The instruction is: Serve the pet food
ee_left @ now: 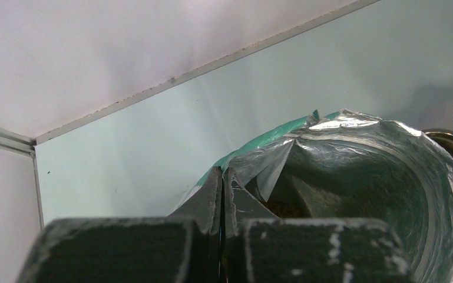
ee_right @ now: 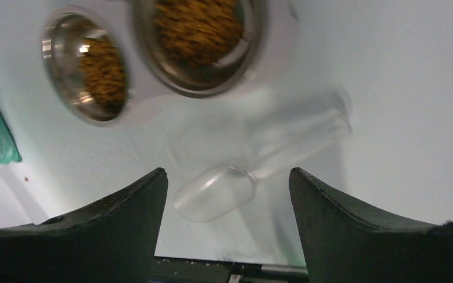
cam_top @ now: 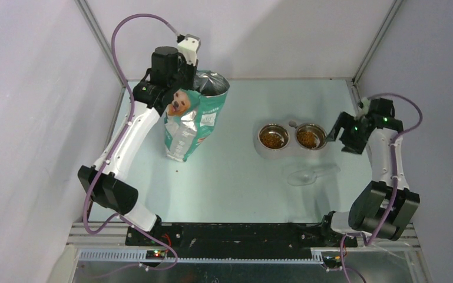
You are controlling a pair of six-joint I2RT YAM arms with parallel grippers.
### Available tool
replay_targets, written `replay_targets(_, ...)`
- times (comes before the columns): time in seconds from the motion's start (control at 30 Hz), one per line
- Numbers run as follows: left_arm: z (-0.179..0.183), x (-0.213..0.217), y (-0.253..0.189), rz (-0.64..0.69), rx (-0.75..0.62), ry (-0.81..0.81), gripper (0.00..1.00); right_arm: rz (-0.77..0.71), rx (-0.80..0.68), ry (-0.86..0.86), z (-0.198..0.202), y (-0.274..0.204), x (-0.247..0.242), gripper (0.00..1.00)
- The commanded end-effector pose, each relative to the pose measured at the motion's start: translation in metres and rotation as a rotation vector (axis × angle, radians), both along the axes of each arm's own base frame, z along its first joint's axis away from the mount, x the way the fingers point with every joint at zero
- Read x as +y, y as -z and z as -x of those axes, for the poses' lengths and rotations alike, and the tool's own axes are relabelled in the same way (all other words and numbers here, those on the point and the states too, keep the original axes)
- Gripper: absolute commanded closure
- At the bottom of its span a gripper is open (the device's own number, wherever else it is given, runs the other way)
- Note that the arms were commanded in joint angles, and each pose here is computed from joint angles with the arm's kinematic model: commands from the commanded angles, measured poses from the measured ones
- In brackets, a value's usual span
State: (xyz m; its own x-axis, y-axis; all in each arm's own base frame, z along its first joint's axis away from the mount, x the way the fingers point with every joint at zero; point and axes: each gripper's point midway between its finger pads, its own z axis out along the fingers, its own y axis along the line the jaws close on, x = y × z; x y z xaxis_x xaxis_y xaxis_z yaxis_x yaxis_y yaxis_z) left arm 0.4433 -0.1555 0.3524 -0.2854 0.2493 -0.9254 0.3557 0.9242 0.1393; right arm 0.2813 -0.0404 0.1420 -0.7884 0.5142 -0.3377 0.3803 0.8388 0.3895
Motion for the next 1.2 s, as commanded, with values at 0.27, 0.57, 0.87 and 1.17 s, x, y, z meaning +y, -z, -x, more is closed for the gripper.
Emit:
replay_targets(0.27,-0.003,0.007,-0.036,0.004,-0.067,-0.017,1.0,0.048,-0.615,-0.622,-0.11,-0.161,0.167,0.25)
replay_targets(0.57,-0.002,0.002,-0.036,0.016,-0.011,0.004,1.0,-0.188,-0.906,-0.929,-0.146,-0.259,0.301,0.23)
replay_targets(0.87,-0.001,-0.006,-0.045,0.054,0.006,0.04,1.0,-0.183,-0.948,-0.994,-0.174,-0.244,0.398,0.18)
replay_targets(1.17,0.006,-0.023,-0.048,0.103,0.03,0.128,1.0,-0.143,-0.91,-0.942,-0.188,-0.212,0.435,0.42)
